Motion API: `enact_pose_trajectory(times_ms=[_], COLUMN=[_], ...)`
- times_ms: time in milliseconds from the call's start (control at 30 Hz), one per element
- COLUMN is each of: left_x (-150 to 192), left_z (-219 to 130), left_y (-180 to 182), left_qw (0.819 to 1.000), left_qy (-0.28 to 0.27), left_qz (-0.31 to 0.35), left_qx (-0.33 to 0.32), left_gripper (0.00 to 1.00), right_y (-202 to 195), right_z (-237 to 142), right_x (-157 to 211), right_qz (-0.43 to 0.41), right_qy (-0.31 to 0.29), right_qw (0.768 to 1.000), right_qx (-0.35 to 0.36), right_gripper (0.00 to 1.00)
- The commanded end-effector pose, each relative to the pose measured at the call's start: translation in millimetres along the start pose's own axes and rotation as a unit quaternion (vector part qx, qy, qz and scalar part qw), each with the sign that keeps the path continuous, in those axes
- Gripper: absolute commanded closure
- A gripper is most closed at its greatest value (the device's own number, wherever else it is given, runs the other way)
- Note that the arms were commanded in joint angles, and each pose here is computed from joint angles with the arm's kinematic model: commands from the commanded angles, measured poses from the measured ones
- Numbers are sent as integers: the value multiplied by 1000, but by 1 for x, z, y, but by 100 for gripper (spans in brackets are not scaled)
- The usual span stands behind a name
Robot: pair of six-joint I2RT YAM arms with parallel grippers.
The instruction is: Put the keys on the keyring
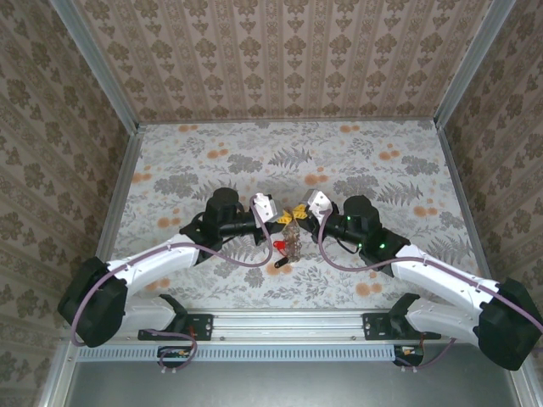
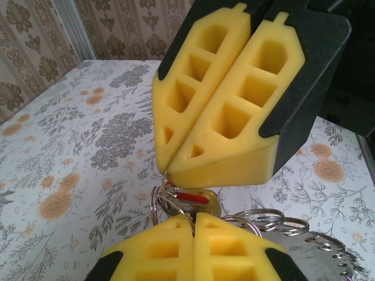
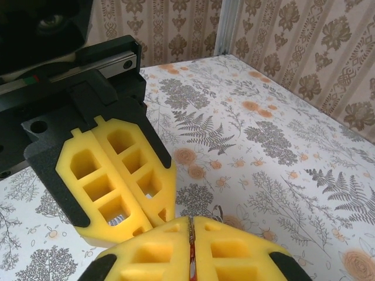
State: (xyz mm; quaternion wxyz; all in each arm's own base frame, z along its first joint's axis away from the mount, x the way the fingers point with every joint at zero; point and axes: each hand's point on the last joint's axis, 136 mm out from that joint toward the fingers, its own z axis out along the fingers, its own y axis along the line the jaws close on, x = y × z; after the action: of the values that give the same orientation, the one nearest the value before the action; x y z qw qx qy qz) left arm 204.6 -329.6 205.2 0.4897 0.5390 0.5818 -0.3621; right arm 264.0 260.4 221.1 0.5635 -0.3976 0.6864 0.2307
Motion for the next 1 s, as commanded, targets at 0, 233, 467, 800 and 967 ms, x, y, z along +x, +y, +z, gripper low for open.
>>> enact_pose_trajectory(times_ms=[0,233,467,800,967], left_x=[-42,-44,-43,-32,-31], left_z=[-7,-8,-8,-6,-5], left_y=[-18,-21,-21,-16,-17], left_qw=[995,994,994,995,995], left_qy=[-78,-82,-81,-80,-82], left_qz=[47,46,41,24,20], left_qx=[48,59,62,57,60], left_gripper=[100,100,100,100,100], right_y=[-16,-17,2,-11,-18], right_z=[0,-2,-5,-7,-7], right_x=[25,31,27,20,19], right_qz=[8,-15,-28,-31,-57], right_qy=[36,46,32,10,16], right_qw=[999,998,998,999,998], right_qx=[38,37,-37,-11,21], right_gripper=[89,90,98,100,100])
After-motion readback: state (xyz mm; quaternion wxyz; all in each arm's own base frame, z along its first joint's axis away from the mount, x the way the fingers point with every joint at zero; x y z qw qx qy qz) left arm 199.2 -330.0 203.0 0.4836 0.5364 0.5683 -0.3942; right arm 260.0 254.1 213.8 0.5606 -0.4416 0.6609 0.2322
